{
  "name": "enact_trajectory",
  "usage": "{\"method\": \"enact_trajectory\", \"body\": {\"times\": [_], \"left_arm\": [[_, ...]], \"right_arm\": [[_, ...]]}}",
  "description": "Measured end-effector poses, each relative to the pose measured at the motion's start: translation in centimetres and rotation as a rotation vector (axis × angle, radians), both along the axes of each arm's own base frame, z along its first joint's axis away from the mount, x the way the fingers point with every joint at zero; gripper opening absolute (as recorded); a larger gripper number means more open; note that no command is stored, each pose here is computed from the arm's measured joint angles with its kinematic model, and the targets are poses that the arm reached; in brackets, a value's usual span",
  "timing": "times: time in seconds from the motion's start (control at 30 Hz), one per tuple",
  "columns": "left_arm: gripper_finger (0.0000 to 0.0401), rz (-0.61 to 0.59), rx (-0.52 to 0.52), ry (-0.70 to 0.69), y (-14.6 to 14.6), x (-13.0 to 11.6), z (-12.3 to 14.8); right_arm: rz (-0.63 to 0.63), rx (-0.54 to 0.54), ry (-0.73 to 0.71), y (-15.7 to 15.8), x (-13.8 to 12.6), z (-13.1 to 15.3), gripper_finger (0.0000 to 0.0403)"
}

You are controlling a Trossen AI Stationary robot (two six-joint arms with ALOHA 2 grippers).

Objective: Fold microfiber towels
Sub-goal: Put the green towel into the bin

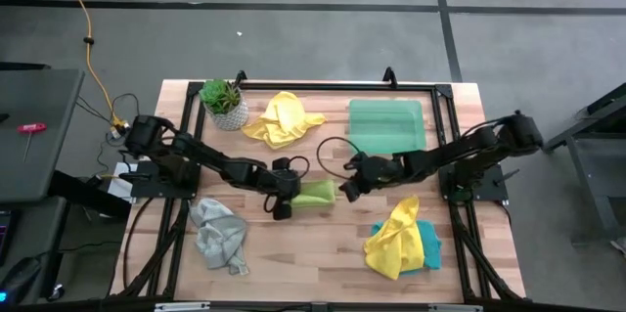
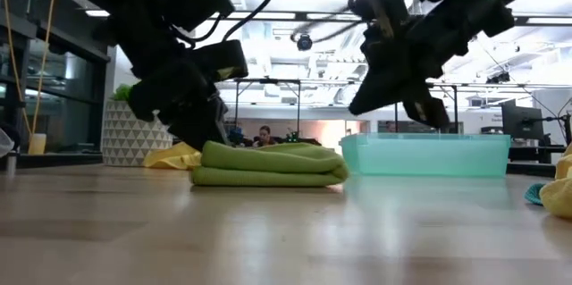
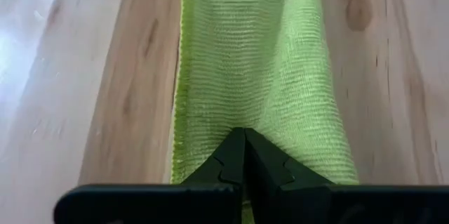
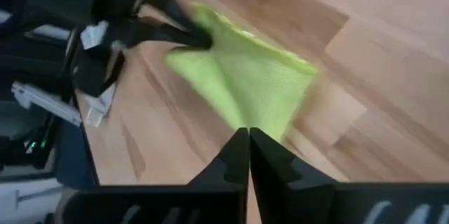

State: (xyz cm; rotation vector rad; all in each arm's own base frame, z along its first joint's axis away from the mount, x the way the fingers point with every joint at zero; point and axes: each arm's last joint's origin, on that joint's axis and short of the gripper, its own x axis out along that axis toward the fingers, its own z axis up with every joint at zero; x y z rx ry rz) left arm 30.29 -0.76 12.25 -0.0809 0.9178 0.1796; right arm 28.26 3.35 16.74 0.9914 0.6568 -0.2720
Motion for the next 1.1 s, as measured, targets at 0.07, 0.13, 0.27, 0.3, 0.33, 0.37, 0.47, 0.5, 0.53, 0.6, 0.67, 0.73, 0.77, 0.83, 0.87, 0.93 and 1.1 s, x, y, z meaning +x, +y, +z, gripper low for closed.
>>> {"method": "enact_trajectory", "body": {"times": [0.07,0.13,0.27,0.3,0.33,0.37,0.47,0.5,0.53,0.6,0.67,0.73,0.77,0.83,0.87,0.93,1.1], "left_arm": [[0.0000,-0.001,0.000,-0.002,0.0,0.1,0.1],[0.0000,-0.010,-0.005,0.017,-0.2,-0.2,0.1],[0.0000,-0.036,-0.003,0.059,-0.7,-0.8,0.4],[0.0000,-0.041,-0.002,0.073,-0.8,-1.0,0.5],[0.0000,-0.045,-0.003,0.070,-0.9,-1.0,0.6],[0.0000,-0.049,-0.003,0.076,-1.0,-1.1,0.7],[0.0000,-0.063,-0.006,0.092,-1.3,-1.2,0.7],[0.0000,-0.072,-0.004,0.092,-1.4,-1.2,0.6],[0.0000,-0.082,-0.001,0.095,-1.5,-1.2,0.5],[0.0000,-0.101,0.009,0.107,-1.7,-1.2,0.2],[0.0000,-0.124,0.024,0.113,-1.8,-1.1,-0.1],[0.0000,-0.144,0.039,0.120,-1.8,-0.9,-0.4],[0.0000,-0.154,0.047,0.123,-1.8,-0.9,-0.5],[0.0000,-0.172,0.064,0.135,-1.7,-0.9,-0.8],[0.0000,-0.176,0.076,0.138,-1.6,-0.8,-0.9],[0.0000,-0.176,0.095,0.137,-1.4,-0.8,-0.9],[0.0000,-0.143,0.102,0.077,-0.4,-0.2,-0.7]], "right_arm": [[0.003,0.034,0.010,-0.4,0.2,-0.3,0.0029],[0.006,0.073,0.042,-0.7,0.4,-1.0,0.0061],[-0.005,0.161,0.102,-0.9,0.8,-2.8,0.0150],[-0.016,0.179,0.112,-0.9,1.0,-3.2,0.0174],[-0.027,0.191,0.121,-0.8,1.1,-3.6,0.0198],[-0.035,0.200,0.120,-0.8,1.3,-4.0,0.0221],[-0.044,0.228,0.076,-0.8,2.1,-4.8,0.0277],[-0.043,0.236,0.056,-0.7,2.4,-5.0,0.0291],[-0.050,0.251,0.037,-0.7,2.6,-5.3,0.0301],[-0.059,0.276,0.008,-0.7,3.0,-5.7,0.0313],[-0.061,0.284,-0.017,-0.7,3.4,-6.2,0.0316],[-0.081,0.294,-0.027,-0.7,3.7,-6.6,0.0317],[-0.095,0.296,-0.031,-0.7,3.8,-6.8,0.0317],[-0.116,0.289,-0.044,-0.7,3.9,-7.1,0.0318],[-0.124,0.284,-0.049,-0.8,4.0,-7.2,0.0318],[-0.130,0.280,-0.051,-0.8,4.0,-7.2,0.0318],[-0.078,0.234,-0.026,-0.6,5.3,-7.4,0.0318]]}}
